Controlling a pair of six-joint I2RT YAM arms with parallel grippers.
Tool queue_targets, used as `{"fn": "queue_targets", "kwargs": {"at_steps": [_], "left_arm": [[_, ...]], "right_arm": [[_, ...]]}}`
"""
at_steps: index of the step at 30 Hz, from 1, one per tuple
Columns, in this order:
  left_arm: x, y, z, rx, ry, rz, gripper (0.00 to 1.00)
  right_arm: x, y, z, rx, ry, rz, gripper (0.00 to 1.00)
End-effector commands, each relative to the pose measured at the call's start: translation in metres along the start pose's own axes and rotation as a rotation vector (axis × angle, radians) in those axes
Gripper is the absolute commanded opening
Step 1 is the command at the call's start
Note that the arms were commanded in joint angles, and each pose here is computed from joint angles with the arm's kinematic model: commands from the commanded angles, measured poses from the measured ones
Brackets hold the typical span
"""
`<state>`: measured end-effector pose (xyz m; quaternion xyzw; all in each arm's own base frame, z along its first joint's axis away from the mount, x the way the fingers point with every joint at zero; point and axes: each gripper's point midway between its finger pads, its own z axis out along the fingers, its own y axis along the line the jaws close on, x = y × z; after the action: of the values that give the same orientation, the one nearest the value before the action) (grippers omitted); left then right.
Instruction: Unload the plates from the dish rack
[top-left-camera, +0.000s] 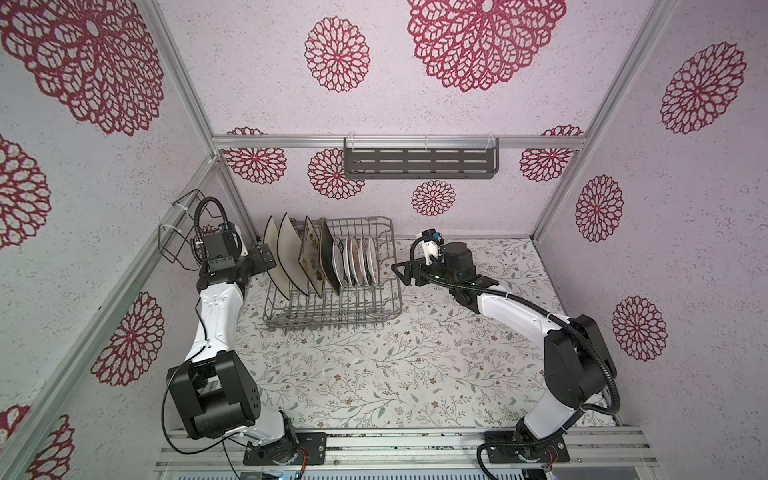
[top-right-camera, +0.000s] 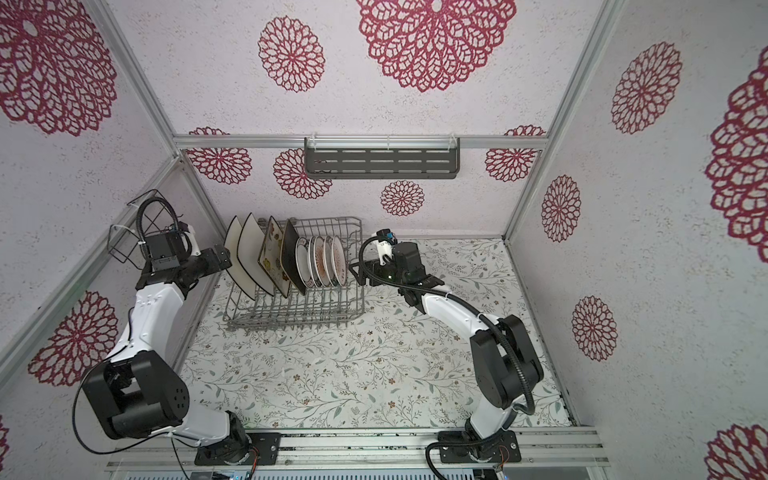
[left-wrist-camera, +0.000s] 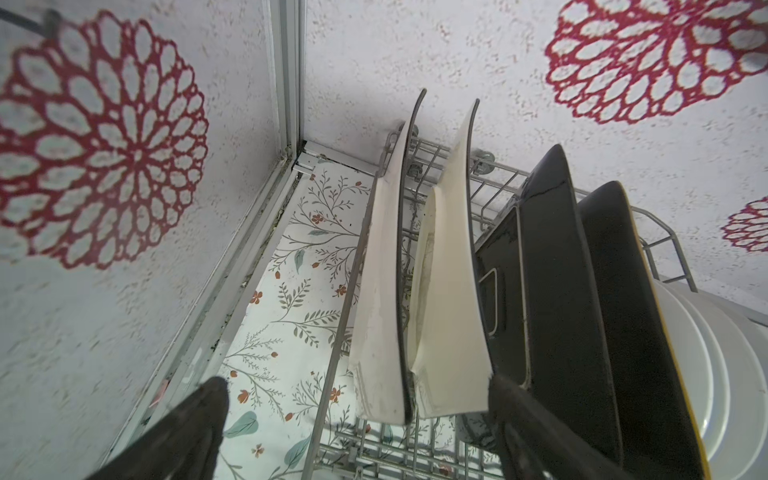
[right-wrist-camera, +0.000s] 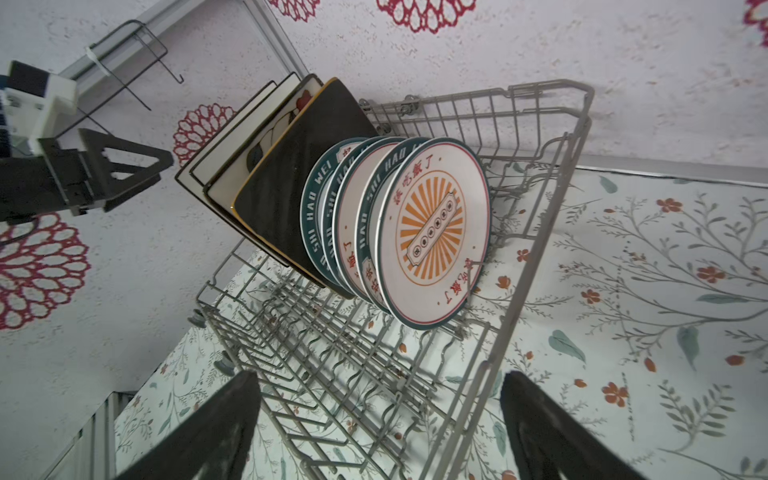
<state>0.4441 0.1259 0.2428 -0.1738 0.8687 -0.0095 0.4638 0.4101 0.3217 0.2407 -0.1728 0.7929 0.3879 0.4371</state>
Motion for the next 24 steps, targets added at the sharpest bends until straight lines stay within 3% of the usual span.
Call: {"fn": "queue_targets", "kwargs": {"at_steps": [1, 14, 24], "left_arm": [[-0.019, 0.002, 0.005, -0.007, -0.055, 0.006, 0.99], [-0.01, 0.001, 0.036, 0.001, 0.015, -0.018, 0.88], [0.001, -0.001, 0.026, -0.025, -0.084, 0.048, 0.87]], "right_arm": [[-0.02, 0.027, 0.001, -0.097, -0.039, 0.0, 0.92], [-0.002, 0.023, 0.008, -0.069, 0.021, -0.028, 0.91], [0.01, 0.011, 0.017, -0.037, 0.052, -0.054, 0.91]]}}
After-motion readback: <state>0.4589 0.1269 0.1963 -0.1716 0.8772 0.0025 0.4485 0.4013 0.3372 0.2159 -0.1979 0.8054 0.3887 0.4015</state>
